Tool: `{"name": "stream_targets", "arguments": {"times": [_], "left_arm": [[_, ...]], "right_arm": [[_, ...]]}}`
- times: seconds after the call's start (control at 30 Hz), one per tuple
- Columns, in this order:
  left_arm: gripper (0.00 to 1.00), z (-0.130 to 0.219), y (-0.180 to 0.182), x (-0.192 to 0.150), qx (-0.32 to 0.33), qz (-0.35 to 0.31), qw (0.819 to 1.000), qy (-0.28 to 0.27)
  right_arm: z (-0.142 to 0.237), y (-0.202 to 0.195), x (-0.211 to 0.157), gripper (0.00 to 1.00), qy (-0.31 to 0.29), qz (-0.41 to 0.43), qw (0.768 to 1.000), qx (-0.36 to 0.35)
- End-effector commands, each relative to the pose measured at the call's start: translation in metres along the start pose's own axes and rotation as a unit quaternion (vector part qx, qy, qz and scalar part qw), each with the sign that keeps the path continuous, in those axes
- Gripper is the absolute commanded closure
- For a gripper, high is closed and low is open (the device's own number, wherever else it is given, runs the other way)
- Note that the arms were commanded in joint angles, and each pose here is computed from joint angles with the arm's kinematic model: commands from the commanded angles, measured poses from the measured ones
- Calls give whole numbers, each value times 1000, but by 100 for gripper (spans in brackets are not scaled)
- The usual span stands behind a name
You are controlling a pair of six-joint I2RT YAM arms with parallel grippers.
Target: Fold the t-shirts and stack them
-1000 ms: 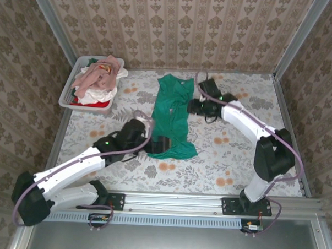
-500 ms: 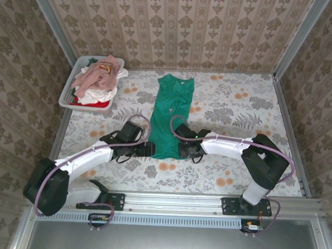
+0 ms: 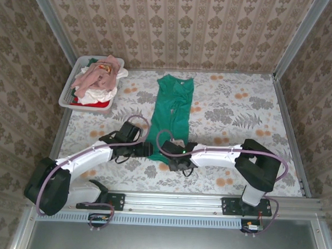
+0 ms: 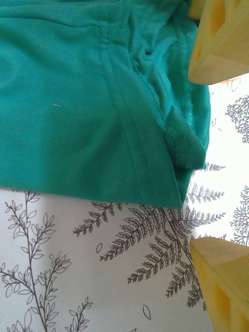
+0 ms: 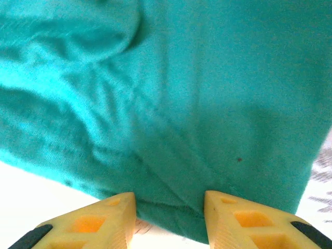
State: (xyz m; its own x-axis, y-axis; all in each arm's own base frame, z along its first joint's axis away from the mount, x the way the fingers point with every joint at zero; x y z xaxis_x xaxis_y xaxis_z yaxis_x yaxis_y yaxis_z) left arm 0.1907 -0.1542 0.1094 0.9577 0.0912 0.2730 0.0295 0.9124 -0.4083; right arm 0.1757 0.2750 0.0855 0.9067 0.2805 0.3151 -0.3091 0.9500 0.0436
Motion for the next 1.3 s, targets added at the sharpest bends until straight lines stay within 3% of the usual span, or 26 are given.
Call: {"name": "stream_targets", "arguments": {"times": [0.0, 0.13, 0.3, 0.47, 0.63, 0.77, 0.87, 1.03, 1.13, 1.27], "left_arm": [[22, -4, 1, 0, -2, -7, 1000, 9], [24, -13, 2, 1, 1, -8, 1000, 17], [62, -30, -6, -10, -26, -3, 998, 51], [73, -39, -19, -40, -14, -20, 997, 69], [76, -46, -32, -69, -24, -19, 996, 82], [76, -44, -30, -83, -15, -15, 996, 84], [75, -36, -17, -84, 1, -7, 997, 78], [49, -12, -17, -73, -25, -13, 998, 60], [40, 8, -17, -63, -40, -14, 998, 36], [31, 36, -12, -53, -60, -16, 998, -11]], "right_arm": [[19, -3, -6, 56, 15, -4, 1000, 5], [48, -30, 19, 54, -47, -27, 999, 3], [62, -67, 74, 54, -115, -63, 991, 1], [43, -86, 114, 54, -107, -73, 991, -37], [0, -87, 146, 55, -86, -64, 993, -51], [-34, -86, 156, 56, -50, -67, 995, -49], [-44, -81, 141, 56, -26, -67, 996, -50], [-37, -72, 94, 55, -16, -56, 995, -78], [-33, -66, 69, 54, -9, -44, 995, -92], [-23, -69, 55, 44, -10, -40, 995, -94]]}}
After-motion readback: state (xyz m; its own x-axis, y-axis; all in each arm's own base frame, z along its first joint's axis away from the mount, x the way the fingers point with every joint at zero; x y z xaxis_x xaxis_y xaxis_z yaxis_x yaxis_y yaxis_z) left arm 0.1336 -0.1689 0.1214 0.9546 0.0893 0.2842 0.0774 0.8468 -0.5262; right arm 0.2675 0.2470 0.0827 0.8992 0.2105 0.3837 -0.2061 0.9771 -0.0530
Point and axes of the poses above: each hand's point on the last joint's axis, 136 mm out from that joint toward the fingers, its own z axis back along the fingers, its own y axis along the line the jaws close on, x = y × z, the point moved 7 cm from there along z, back along the fingers, and after that the axes turned 7 degrees about z, right-handed, at the moved point
